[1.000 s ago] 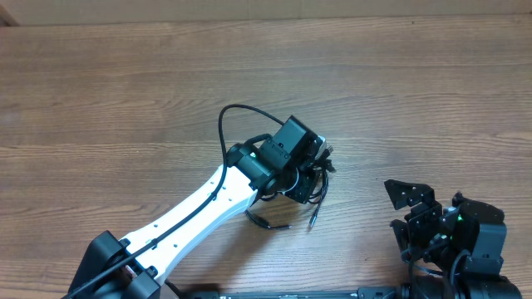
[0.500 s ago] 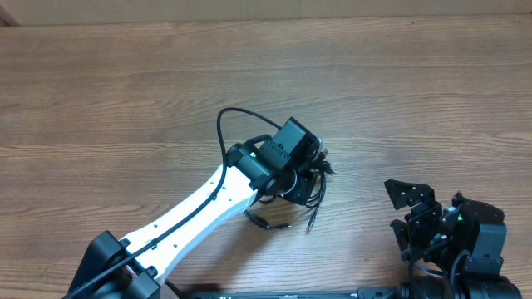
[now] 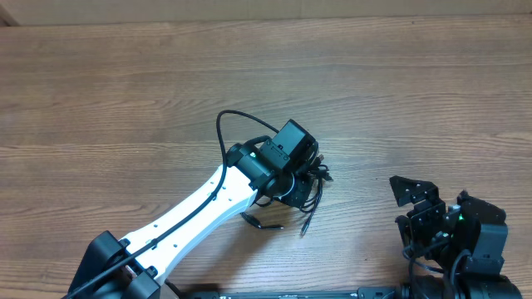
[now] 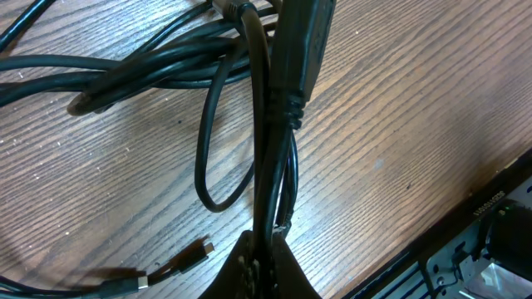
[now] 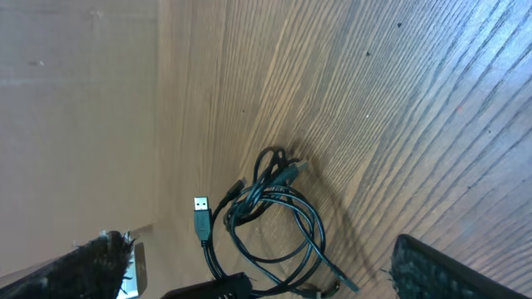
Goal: Untangle cables
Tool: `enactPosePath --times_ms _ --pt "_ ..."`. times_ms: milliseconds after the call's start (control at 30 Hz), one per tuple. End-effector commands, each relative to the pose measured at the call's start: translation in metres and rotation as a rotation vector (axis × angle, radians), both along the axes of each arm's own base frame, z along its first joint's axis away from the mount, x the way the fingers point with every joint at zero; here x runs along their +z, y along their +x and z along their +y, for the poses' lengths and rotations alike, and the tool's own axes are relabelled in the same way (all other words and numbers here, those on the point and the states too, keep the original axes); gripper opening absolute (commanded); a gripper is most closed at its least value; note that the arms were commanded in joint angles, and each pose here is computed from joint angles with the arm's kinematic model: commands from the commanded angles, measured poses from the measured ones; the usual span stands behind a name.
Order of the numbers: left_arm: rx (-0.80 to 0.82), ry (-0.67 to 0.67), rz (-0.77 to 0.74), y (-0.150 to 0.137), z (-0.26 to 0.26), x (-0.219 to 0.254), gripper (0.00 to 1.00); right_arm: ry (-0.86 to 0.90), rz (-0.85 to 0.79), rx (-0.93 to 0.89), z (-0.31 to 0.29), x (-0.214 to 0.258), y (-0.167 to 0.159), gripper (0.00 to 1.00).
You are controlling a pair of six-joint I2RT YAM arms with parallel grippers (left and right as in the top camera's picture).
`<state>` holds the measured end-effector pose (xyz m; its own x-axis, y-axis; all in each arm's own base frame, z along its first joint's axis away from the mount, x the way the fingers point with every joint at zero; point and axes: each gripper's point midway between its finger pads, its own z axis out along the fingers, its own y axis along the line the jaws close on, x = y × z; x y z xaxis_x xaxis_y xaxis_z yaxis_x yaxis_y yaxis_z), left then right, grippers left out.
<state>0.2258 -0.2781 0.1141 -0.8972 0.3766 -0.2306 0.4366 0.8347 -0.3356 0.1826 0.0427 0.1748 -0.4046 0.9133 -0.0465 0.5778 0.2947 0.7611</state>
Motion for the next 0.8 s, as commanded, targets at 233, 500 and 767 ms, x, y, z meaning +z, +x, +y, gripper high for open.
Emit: enactPosePath --times_ms 233,500,767 --pt "0.045 -0.054 -0.022 0.014 -0.010 0.022 0.04 -0.004 0.027 -0.010 -0.002 -0.001 -0.006 0.61" --pt "0.065 -0.062 -0.032 0.023 -0.006 0.025 0.04 0.090 0.037 0.082 0.020 0.003 -0.013 0.44" --pt "0.018 -0.069 -0.056 0.024 -0.009 0.027 0.04 0.131 0.017 0.118 0.028 0.009 -0.012 0.41"
